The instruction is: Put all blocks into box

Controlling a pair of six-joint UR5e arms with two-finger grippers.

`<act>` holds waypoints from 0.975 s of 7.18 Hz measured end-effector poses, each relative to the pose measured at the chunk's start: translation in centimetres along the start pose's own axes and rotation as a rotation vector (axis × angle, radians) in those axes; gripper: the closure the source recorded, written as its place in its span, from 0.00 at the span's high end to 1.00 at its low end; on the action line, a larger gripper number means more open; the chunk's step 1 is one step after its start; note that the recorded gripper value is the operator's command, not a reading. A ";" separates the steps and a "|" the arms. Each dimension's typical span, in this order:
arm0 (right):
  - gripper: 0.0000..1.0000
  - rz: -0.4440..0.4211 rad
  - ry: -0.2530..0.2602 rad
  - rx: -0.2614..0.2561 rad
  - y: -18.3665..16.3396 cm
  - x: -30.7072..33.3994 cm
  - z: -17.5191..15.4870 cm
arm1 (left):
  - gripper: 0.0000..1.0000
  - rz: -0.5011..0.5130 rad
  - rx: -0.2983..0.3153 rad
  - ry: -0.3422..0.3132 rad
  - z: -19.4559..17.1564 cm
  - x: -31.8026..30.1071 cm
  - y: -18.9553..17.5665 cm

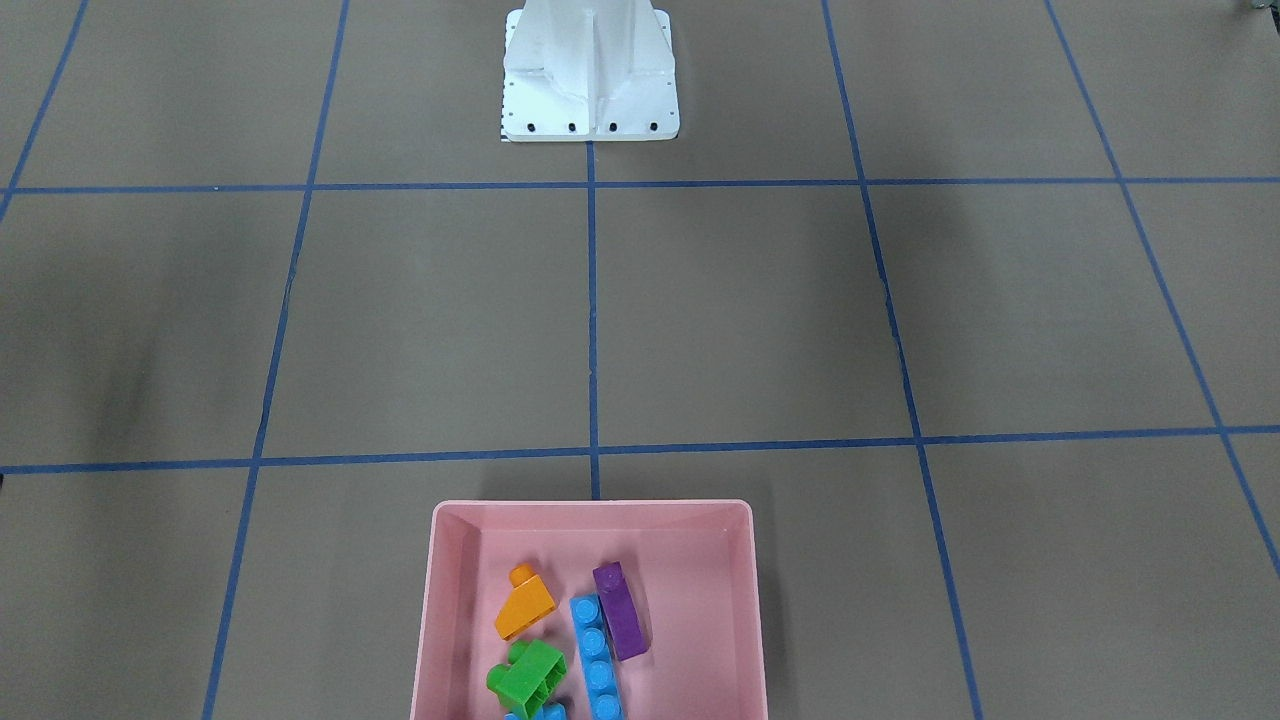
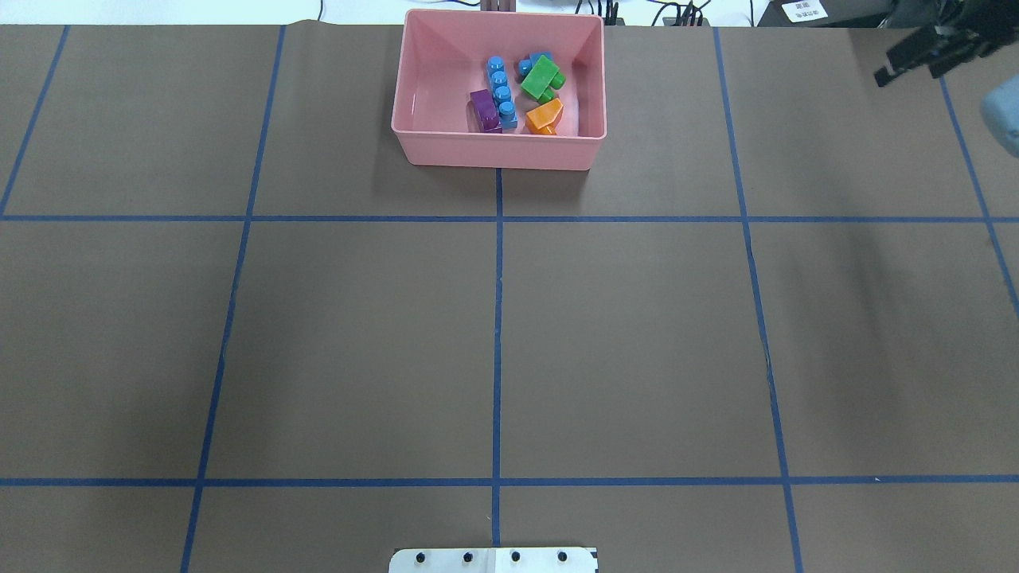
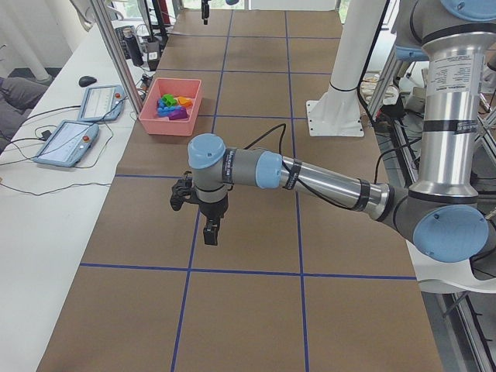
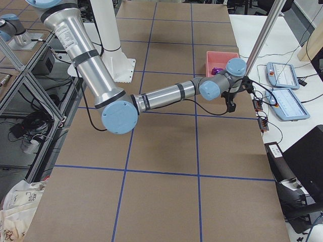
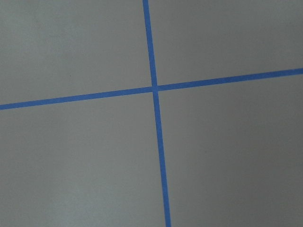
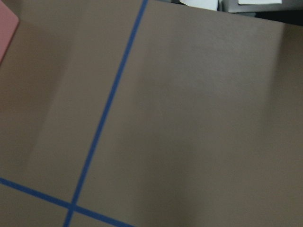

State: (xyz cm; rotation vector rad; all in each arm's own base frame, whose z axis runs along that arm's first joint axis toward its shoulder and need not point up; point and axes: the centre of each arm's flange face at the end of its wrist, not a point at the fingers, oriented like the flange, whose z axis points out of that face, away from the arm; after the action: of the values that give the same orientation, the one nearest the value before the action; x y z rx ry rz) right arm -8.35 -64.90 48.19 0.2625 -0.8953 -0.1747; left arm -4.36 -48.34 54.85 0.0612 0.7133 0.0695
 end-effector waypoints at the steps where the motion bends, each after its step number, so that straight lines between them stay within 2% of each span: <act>1: 1.00 0.015 0.016 -0.023 3.9 3.3 0.0 | 1.00 -0.009 0.003 0.018 -0.1 -0.3 0.0; 3: 1.00 -0.006 0.089 -0.098 8.8 7.6 -0.2 | 1.00 -0.045 0.018 0.024 -0.8 -1.7 0.7; 5: 1.00 -0.007 0.183 -0.178 10.8 9.4 -3.7 | 1.00 -0.074 0.001 0.020 0.2 -3.3 2.7; 7: 1.00 0.003 0.206 -0.188 13.8 10.2 -5.4 | 1.00 -0.072 0.008 0.020 0.7 -4.0 3.6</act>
State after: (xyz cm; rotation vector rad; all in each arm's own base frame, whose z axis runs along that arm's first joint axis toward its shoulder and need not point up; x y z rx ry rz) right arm 2.76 -53.55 56.68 0.1014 -0.6692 -0.2237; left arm -7.03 -45.14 58.27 0.0421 0.7349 -0.0019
